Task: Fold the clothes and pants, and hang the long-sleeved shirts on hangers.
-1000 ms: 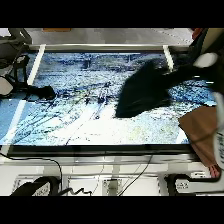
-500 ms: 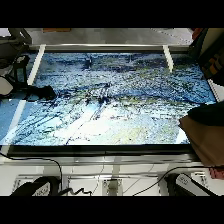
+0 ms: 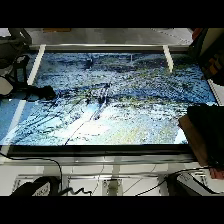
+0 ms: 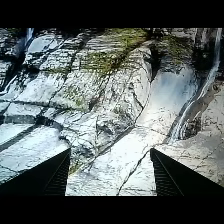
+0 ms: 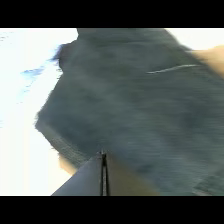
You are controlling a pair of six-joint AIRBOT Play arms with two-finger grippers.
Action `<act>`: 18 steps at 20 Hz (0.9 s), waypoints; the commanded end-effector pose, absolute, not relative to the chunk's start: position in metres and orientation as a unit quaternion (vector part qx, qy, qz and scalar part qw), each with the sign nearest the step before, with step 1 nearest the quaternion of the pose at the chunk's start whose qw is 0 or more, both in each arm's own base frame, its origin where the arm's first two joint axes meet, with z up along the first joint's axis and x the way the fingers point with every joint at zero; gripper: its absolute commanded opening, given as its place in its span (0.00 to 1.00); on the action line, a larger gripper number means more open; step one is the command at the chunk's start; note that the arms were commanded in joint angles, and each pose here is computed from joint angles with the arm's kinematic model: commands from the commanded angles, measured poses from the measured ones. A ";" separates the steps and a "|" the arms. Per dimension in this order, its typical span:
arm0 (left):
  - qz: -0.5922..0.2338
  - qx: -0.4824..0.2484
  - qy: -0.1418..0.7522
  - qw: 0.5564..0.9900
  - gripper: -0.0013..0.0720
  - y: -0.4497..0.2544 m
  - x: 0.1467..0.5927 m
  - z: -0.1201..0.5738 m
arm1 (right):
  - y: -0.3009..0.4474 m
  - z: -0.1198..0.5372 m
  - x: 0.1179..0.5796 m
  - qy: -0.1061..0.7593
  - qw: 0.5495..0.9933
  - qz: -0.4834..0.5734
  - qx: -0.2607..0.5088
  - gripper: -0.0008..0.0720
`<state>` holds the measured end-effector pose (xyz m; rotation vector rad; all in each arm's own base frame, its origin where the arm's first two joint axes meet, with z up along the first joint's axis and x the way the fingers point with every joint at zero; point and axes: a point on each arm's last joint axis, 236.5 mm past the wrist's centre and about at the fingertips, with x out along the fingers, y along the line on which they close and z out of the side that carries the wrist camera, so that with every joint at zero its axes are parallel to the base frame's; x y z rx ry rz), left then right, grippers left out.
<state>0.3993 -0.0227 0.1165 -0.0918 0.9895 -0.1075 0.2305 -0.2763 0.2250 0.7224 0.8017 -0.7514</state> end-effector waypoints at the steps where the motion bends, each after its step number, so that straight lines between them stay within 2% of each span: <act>1: -0.051 -0.044 0.474 0.878 0.75 -0.022 0.399 0.117 | -0.207 0.238 0.300 0.377 0.843 -0.208 0.323 0.06; 3: -0.051 -0.044 0.474 0.878 0.75 -0.022 0.399 0.117 | -0.152 0.232 0.331 0.422 0.864 -0.137 0.238 0.06; 5: -0.051 -0.044 0.474 0.878 0.75 -0.022 0.399 0.117 | -0.118 0.220 0.345 0.470 0.875 -0.080 0.087 0.06; 7: -0.051 -0.044 0.474 0.878 0.75 -0.022 0.399 0.117 | -0.101 0.210 0.354 0.494 0.866 -0.072 0.017 0.06; 10: -0.051 -0.044 0.474 0.878 0.75 -0.022 0.399 0.117 | -0.094 0.199 0.364 0.504 0.858 -0.091 0.041 0.06; 14: -0.051 -0.044 0.474 0.878 0.75 -0.022 0.399 0.117 | -0.089 0.210 0.385 0.462 0.881 -0.081 0.059 0.06; 18: -0.051 -0.044 0.474 0.878 0.75 -0.022 0.399 0.117 | -0.090 0.212 0.388 0.455 0.885 -0.083 0.057 0.06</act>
